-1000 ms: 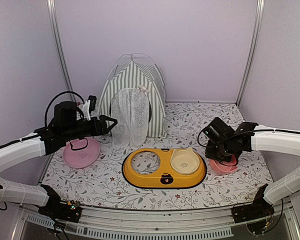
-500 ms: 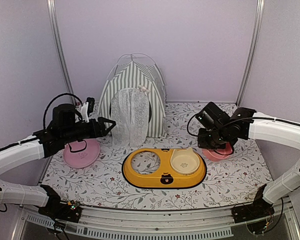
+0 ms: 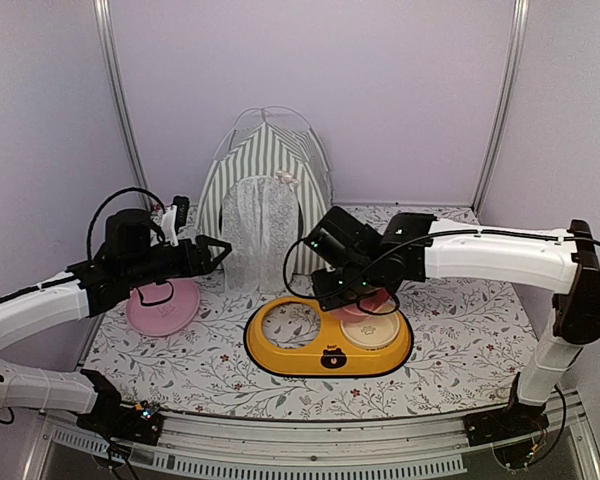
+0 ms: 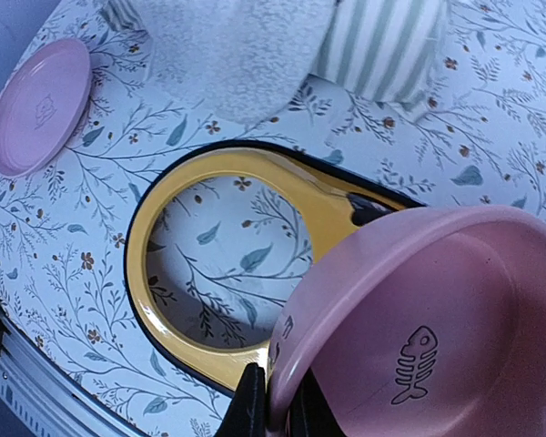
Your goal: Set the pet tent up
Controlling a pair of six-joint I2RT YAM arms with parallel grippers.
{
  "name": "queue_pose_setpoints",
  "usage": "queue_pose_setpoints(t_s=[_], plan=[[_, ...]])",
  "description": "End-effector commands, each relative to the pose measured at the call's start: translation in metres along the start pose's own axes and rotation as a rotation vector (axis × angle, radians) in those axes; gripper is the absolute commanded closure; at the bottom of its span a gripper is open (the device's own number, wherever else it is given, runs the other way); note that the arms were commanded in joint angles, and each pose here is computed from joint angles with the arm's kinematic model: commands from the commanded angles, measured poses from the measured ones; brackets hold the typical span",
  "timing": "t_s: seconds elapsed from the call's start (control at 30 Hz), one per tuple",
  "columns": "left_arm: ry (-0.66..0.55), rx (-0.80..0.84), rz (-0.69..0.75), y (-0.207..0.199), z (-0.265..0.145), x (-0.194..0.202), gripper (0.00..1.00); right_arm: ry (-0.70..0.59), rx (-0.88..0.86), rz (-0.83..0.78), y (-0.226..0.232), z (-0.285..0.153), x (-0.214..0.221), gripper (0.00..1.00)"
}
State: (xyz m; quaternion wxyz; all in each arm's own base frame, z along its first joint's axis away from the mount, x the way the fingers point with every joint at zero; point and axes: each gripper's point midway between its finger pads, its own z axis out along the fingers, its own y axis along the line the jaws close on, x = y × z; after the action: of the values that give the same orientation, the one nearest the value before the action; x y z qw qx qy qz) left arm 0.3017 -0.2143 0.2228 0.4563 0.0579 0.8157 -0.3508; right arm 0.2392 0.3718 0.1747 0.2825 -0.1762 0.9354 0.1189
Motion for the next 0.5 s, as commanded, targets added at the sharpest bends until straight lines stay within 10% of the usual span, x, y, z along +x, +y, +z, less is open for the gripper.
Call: queue_pose_setpoints(t_s=[0.0, 0.47], plan=[[-0.023, -0.05, 0.007, 0.013, -0.005, -0.001, 0.22, -0.077, -0.106, -0.152, 0.054, 0.008, -0.026, 1.0], [-0.08, -0.195, -0.046, 0.06, -0.037, -0.005, 0.22, 0.01, -0.202, -0.357, 0.127, 0.078, -0.003, 1.0]])
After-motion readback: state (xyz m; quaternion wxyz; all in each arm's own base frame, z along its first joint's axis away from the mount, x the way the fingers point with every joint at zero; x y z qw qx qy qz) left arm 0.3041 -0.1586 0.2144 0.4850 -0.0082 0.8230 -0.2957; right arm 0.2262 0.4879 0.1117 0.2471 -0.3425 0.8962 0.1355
